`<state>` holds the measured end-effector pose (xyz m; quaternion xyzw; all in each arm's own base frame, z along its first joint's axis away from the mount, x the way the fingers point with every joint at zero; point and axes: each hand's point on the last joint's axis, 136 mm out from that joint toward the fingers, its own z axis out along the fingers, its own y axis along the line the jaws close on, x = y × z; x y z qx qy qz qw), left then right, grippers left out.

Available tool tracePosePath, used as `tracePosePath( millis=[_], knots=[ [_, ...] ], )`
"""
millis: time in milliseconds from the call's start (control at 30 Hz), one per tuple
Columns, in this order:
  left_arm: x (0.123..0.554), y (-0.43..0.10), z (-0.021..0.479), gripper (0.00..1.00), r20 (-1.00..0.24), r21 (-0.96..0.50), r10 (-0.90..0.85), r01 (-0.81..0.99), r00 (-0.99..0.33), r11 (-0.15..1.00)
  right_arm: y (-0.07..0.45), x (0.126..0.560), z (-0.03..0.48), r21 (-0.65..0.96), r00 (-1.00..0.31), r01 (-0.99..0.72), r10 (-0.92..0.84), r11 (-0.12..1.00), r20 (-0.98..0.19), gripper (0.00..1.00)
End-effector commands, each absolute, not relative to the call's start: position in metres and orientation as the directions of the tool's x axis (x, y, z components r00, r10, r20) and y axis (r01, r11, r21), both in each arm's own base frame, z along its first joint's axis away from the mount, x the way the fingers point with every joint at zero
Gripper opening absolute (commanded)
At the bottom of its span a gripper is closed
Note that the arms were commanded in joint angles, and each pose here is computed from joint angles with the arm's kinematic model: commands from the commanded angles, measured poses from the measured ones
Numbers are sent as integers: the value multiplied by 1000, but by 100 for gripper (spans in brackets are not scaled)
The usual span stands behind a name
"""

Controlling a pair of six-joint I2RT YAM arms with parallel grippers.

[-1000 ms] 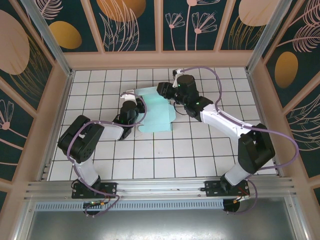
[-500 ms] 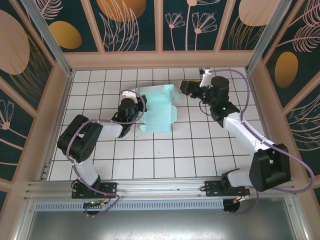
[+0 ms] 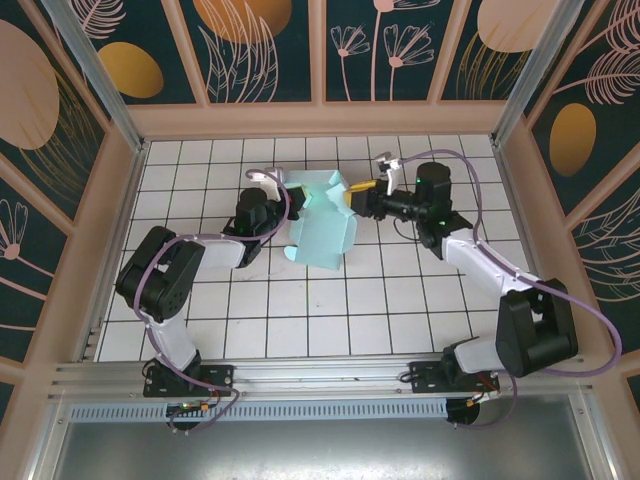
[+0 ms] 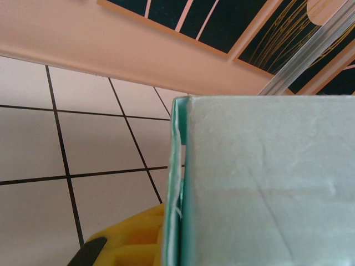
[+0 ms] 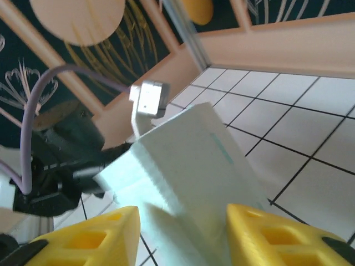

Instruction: Fold the paper box

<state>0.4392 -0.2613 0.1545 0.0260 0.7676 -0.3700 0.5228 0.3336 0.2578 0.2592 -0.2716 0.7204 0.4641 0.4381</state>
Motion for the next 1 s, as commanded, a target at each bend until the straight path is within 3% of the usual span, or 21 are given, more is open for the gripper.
tracePosePath(
  millis=[0,500,733,967],
  knots=[
    [445,-266,158,0,-815,-554,-355,435,-459,710,275,327,258,368,-422,-844,-61,391,-904,36],
    [441,-266,157,0,-818,-547,-339,443,-465,710,271,372,220,175,-407,-694,-180,698,-895,32],
    [440,-263,158,0,-829,-527,-324,440,-456,727,268,396,215,74,-394,-574,-196,816,-898,18],
    [437,-264,157,0,-831,-520,-308,451,-463,726,269,409,213,6,-378,-480,-200,877,-904,15]
  ],
)
